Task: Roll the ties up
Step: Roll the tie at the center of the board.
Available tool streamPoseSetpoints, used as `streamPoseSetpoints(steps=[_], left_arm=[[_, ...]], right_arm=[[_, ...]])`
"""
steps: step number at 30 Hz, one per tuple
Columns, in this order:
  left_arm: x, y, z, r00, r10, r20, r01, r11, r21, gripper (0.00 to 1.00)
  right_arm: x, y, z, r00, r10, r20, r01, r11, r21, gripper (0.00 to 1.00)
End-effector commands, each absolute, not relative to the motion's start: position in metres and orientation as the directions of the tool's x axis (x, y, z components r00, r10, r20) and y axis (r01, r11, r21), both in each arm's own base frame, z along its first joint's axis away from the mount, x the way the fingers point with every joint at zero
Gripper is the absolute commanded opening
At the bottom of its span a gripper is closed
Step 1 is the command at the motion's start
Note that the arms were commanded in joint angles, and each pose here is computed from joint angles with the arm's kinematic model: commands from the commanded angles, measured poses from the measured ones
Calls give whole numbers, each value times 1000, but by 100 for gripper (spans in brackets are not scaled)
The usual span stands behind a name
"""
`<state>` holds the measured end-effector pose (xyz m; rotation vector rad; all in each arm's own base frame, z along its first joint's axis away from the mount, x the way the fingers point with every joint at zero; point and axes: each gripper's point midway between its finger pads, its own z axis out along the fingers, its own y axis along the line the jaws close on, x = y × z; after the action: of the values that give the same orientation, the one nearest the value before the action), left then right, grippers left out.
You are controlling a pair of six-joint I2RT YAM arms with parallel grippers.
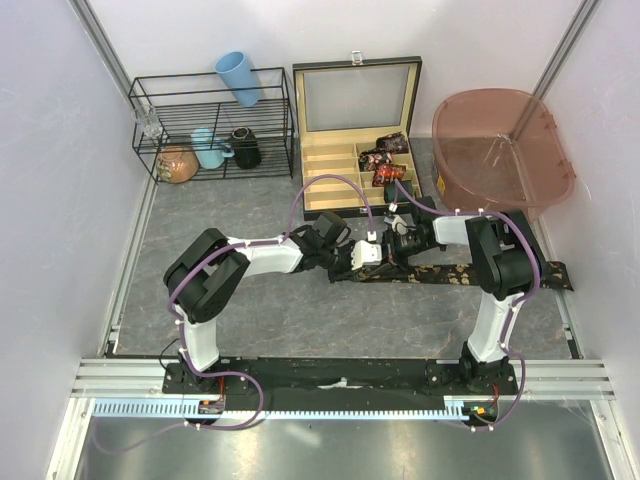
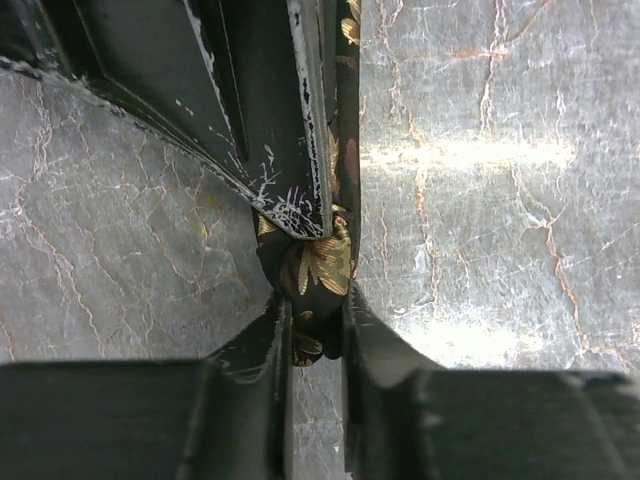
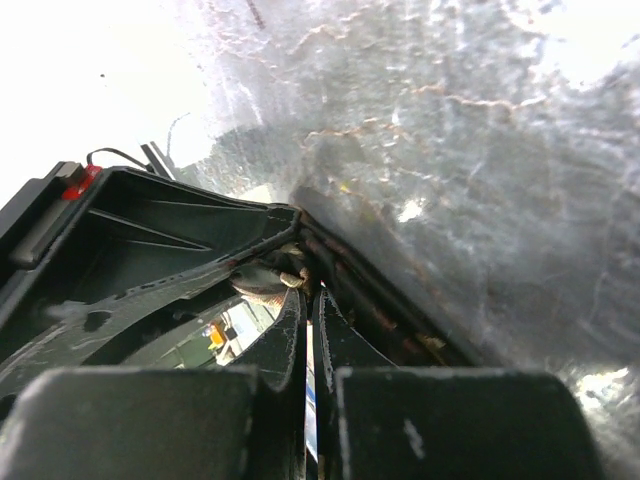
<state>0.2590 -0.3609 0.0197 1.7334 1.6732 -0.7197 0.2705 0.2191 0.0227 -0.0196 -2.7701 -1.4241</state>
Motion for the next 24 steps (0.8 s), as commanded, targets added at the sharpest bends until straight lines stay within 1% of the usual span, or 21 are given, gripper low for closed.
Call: streamPoseSetpoints(steps=[1, 2, 4, 9, 12, 13, 16, 19, 23, 24], left_arm=[[250, -362, 22, 28, 660, -750, 1000, -23, 17, 11], [250, -362, 23, 26, 661, -750, 1000, -22, 15, 6], [248, -361, 22, 18, 662, -750, 1000, -23, 3, 2], [247, -359, 16, 7, 679, -734, 999, -27, -16, 2], [252, -359, 18, 12, 682, -732, 1000, -10, 7, 21], [255, -359, 19, 11, 680, -733, 1000, 1, 16, 39], [257, -359, 24, 9, 665, -747, 1000, 6, 17, 60], [257, -358, 33, 16, 636, -771, 1000, 5, 25, 65], [259, -361, 49, 49, 550, -834, 998, 2, 59, 68], [260, -358, 48, 33, 541, -840, 999, 16, 50, 68]], right_arm=[[278, 220, 35, -999, 9, -35, -23, 586, 810, 0], [278, 220, 38, -999, 9, -40, -27, 583, 812, 0], [277, 219, 40, -999, 11, -35, -22, 585, 811, 0], [272, 213, 23, -1000, 6, -25, -15, 629, 777, 0], [272, 206, 6, -1000, 8, -16, -7, 672, 741, 0], [271, 205, 2, -1000, 5, -14, -7, 679, 734, 0], [271, 202, -9, -1000, 6, -2, 3, 703, 711, 0], [271, 199, -14, -1000, 7, -1, 4, 718, 696, 0], [269, 194, -21, -1000, 1, 5, 4, 745, 667, 0], [268, 191, -23, -1000, 0, 5, 3, 756, 655, 0]])
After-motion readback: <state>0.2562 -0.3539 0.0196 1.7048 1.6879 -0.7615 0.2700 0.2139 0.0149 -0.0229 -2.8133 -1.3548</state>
